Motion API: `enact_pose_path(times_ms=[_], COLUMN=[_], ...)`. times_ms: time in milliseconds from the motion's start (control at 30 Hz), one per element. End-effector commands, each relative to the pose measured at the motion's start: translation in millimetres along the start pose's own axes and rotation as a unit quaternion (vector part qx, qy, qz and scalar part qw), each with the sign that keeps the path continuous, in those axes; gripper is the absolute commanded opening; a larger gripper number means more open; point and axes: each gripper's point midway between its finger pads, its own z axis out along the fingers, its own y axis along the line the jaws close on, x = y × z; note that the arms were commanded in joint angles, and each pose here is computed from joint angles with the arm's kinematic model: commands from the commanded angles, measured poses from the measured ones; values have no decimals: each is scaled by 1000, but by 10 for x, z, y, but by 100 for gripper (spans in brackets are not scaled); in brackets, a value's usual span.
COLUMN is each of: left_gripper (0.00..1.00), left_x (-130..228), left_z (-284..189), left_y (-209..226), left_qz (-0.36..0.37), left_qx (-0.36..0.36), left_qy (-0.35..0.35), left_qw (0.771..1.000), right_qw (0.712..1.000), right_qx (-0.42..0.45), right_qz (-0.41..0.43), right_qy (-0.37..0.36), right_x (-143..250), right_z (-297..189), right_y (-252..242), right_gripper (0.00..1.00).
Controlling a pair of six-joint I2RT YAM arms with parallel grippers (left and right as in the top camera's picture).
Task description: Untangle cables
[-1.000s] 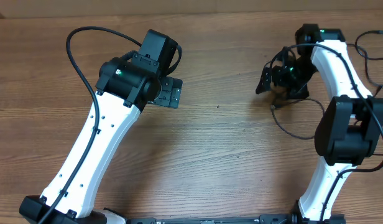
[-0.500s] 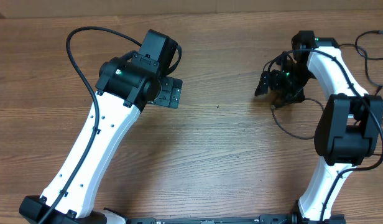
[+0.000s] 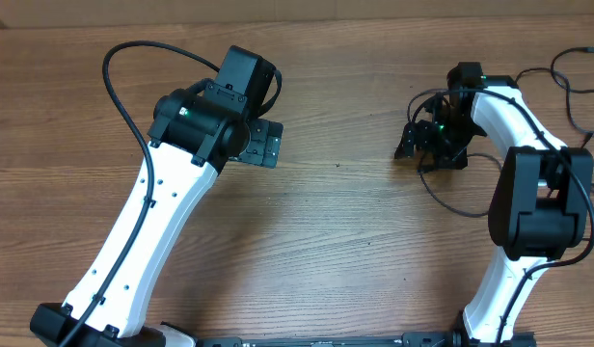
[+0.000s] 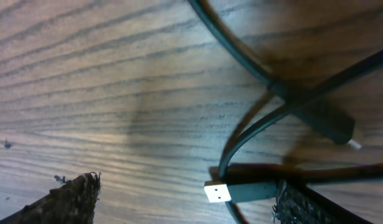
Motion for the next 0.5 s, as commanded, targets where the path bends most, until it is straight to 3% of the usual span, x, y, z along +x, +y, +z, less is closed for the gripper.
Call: enact_pose_path(times_ms=[0, 200, 300, 333, 400, 467], left_gripper=[100, 100, 99, 99, 100, 100], left_x=[-28, -28, -28, -28, -28, -28], left_z=[-6, -6, -6, -6, -6, -6], left_y=[4, 4, 4, 4, 4, 4], left_qz=[1, 1, 1, 1, 1, 1], left_qx=[2, 2, 2, 2, 2, 2], left_qy=[-3, -3, -3, -3, -3, -3], left_qw=[1000, 1000, 1000, 1000, 1000, 1000], right_qw=[1000, 1000, 1000, 1000, 1000, 1000], right_qx=[-8, -10, -10, -10, -9, -9], right_qz=[-6, -16, -14, -13, -10, -11], right_qy=[0, -25, -20, -18, -14, -15], right_x=[-15, -136, -107, -93, -57, -53], right_z=[166, 163, 181, 196, 240, 267], right_y=[9, 23, 14, 8, -9, -18], right_gripper=[89, 93, 84, 80, 52, 30])
